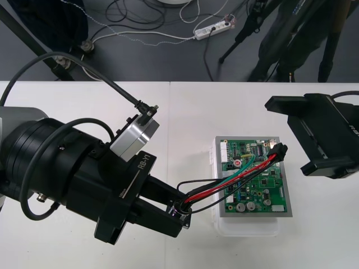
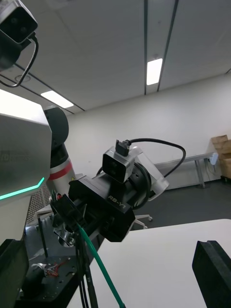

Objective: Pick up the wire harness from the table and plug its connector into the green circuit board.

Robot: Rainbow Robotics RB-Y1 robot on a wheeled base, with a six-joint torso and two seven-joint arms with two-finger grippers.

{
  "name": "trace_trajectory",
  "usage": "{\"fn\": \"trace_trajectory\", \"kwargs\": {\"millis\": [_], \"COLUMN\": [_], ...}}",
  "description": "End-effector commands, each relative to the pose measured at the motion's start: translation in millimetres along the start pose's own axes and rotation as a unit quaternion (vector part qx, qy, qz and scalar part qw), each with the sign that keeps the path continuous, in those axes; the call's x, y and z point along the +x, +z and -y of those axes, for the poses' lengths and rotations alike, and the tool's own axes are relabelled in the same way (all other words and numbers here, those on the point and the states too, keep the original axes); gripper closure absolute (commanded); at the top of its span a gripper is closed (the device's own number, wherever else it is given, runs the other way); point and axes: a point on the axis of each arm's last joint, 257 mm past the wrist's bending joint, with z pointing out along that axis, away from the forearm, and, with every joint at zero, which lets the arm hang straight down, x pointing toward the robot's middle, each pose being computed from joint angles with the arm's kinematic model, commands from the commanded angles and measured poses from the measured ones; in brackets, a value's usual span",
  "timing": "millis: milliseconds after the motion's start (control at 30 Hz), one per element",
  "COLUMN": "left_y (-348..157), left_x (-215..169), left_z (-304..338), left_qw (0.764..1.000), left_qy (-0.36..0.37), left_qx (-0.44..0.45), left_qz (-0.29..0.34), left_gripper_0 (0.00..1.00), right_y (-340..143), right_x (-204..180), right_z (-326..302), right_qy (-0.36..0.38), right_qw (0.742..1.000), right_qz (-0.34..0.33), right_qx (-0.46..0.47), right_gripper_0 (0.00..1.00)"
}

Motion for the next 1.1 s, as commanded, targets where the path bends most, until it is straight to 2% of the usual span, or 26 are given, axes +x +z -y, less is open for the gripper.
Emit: {"fn": "trace_trajectory", "kwargs": {"millis": [33,1100], "left_y": [2,2], "left_x": [2,2], "left_z": [4,4], "left_qw": [1.000,1.000], "left_qy": [-0.027,-0.027], "left_qx": [0.006,0.006], "left_qz": [0.002,0.002], "left_gripper_0": [1.00,1.00], "right_y": [16,40], "right_x": [-7,-15], "right_z": [-18,-49], "right_qy": [0.021,0.041], "right_qw": [0.999,0.994], "right_qz": [0.000,0.045], "right_qx": [-0.046,-0.086], "right_gripper_0": [0.00,0.01]}}
